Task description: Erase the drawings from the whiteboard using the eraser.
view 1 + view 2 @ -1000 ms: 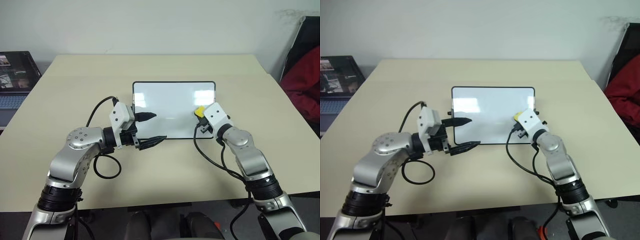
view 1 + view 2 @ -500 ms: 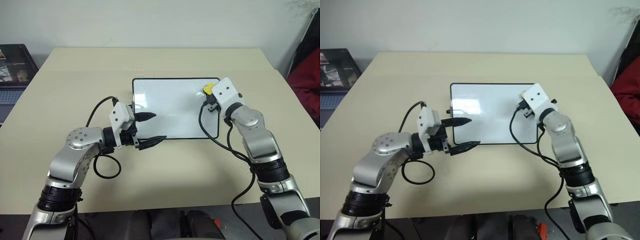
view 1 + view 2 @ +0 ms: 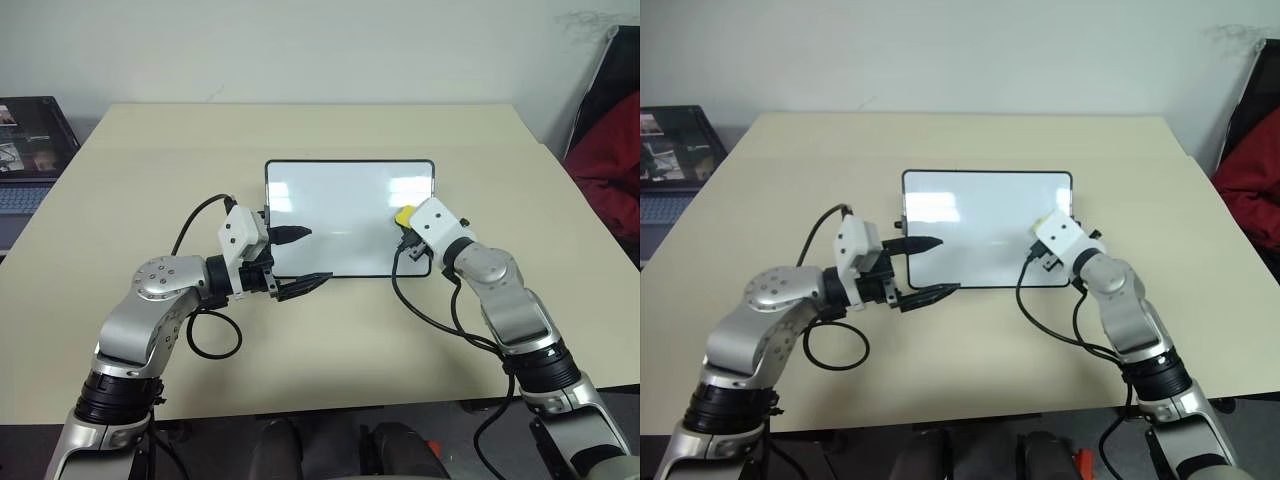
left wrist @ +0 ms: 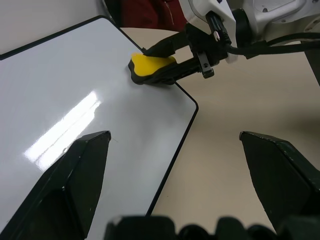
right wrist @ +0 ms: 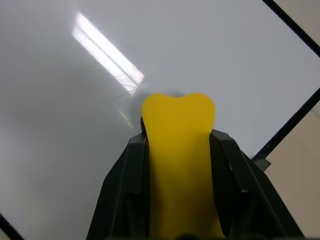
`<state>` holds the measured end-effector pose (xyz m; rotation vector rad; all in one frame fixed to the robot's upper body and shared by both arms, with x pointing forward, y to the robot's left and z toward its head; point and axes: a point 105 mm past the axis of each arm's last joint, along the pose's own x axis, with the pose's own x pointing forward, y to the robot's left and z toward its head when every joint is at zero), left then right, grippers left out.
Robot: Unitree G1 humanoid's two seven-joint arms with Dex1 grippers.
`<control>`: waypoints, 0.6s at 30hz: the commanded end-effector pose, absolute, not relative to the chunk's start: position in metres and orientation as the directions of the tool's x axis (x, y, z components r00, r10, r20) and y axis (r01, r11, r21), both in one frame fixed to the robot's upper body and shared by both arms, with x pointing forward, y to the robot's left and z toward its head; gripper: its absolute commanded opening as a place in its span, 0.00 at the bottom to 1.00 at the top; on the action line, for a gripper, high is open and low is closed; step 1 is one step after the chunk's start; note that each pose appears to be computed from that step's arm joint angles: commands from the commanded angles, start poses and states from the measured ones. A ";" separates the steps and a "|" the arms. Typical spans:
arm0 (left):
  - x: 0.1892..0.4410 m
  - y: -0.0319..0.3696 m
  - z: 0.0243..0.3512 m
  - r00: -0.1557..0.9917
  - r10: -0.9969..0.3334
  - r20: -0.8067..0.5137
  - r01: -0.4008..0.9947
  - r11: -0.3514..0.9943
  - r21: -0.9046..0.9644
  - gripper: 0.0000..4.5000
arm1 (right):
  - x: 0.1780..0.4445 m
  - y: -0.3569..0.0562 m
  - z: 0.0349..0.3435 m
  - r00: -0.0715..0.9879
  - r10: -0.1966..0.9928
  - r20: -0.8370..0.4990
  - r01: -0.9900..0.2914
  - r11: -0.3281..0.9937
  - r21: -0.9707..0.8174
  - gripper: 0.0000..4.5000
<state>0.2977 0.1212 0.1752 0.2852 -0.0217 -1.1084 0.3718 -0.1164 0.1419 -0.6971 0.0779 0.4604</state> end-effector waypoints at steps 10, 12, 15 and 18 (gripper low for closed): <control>0.285 0.116 0.191 0.393 -0.917 -0.060 0.892 0.365 0.268 1.00 | 0.343 -0.105 0.165 0.849 0.502 -0.164 -0.517 0.730 -0.447 0.28; 0.281 0.113 0.195 0.366 -0.930 -0.035 0.902 0.345 0.261 1.00 | 0.332 -0.112 0.181 0.846 0.517 -0.132 -0.520 0.745 -0.417 0.28; 0.275 0.109 0.196 0.321 -0.946 -0.040 0.918 0.301 0.258 1.00 | 0.315 -0.126 0.192 0.841 0.525 -0.129 -0.530 0.752 -0.391 0.28; 0.270 0.105 0.195 0.277 -0.959 -0.058 0.933 0.254 0.255 1.00 | 0.301 -0.148 0.194 0.858 0.489 -0.157 -0.511 0.783 -0.354 0.28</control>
